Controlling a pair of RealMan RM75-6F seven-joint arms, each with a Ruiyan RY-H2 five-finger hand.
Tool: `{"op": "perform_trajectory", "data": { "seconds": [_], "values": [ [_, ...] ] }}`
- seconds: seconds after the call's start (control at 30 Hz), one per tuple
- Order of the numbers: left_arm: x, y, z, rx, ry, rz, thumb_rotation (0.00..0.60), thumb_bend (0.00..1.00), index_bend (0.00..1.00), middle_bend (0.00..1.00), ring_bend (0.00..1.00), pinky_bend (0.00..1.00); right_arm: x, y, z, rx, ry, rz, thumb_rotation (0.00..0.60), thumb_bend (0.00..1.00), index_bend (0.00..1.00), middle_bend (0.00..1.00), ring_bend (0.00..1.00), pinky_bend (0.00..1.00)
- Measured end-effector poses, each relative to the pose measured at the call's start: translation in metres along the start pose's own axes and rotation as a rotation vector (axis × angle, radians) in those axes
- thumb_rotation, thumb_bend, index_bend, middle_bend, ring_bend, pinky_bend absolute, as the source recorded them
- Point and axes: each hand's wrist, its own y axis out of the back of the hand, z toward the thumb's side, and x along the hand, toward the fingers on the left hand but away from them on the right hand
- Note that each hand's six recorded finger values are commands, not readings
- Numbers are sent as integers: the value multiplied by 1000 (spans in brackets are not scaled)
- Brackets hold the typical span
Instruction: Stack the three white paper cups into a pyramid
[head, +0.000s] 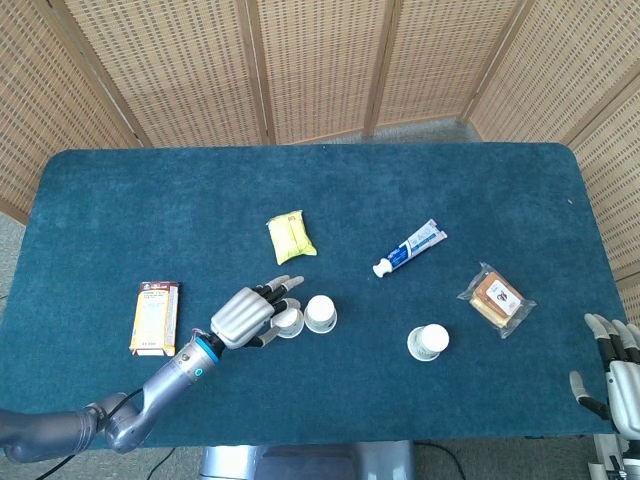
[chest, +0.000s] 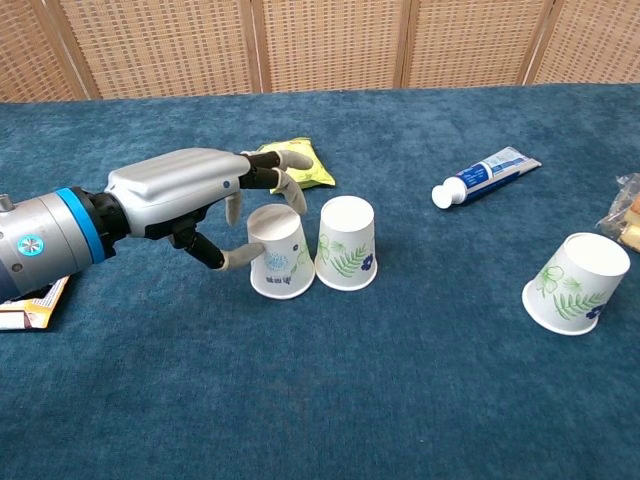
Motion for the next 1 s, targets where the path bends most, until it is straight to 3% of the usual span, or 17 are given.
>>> {"op": "perform_trajectory", "data": {
  "seconds": [0.6,1.0],
  "values": [
    [-1,2,-8,9,16,4,600,490,273,23,58,416,0,-1,5,-10,8,10,600,450,0,0,0,0],
    [-1,2,-7,17,14,-5,600,490,196,0,0,345,1,-1,6,-11,11,11,600,449,0,0,0,0]
  ]
}}
